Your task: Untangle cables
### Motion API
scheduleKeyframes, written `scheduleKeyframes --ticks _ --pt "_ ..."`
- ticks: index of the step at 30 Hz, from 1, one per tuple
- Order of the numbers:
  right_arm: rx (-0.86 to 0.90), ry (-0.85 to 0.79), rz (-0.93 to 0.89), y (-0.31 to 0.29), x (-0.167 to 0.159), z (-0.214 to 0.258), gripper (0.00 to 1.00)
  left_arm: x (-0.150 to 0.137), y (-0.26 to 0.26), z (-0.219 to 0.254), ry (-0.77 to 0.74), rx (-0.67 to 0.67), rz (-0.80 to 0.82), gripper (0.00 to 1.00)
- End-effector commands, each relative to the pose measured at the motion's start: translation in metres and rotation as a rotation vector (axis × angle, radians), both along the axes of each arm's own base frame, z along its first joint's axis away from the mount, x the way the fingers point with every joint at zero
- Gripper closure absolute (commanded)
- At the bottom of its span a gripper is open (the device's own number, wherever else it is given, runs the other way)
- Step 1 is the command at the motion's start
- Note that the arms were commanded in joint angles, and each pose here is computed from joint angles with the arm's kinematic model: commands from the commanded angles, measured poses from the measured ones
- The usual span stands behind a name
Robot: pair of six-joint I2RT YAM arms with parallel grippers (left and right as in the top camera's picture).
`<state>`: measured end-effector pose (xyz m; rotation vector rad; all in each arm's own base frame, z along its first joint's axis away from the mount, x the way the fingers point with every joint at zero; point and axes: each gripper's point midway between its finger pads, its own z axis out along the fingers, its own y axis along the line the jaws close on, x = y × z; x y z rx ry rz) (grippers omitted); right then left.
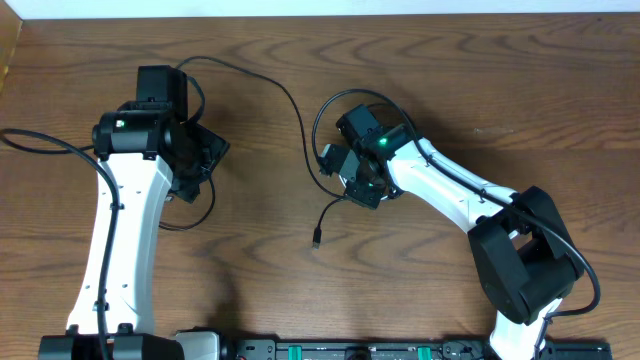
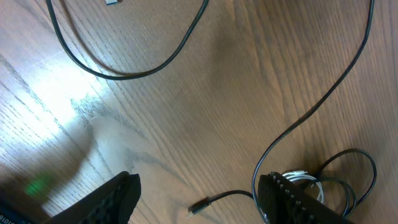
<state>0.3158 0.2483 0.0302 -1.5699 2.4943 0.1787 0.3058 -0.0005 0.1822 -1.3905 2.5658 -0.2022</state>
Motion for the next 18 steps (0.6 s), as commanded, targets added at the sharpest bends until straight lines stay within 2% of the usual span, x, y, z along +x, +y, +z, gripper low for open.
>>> scheduleKeyframes --ticks 1,2,4,11,15,18 --pt "-0.012 0.008 0.003 0.0 -0.001 0.0 0.7 -0.001 0.004 -0.003 0.013 0.018 -0.001 0.34" --pt "-0.021 0.018 0.008 -0.002 -0.004 -0.003 0.75 -0.001 0.004 -0.003 0.013 0.018 -0.001 0.34" --pt "-0.038 0.038 0.022 -0.006 -0.009 -0.009 0.76 -0.001 0.004 -0.003 0.014 0.018 -0.001 0.34" --pt "-0.059 0.07 0.024 -0.009 -0.014 -0.024 0.74 -0.001 0.004 -0.003 0.013 0.018 -0.001 0.34" --pt "-0.056 0.065 0.024 -0.008 -0.013 -0.024 0.54 -0.001 0.004 -0.003 0.013 0.018 -0.001 0.34" --pt "-0.059 0.067 0.024 -0.008 -0.013 -0.025 0.54 -0.001 0.004 -0.003 0.013 0.018 -0.001 0.34"
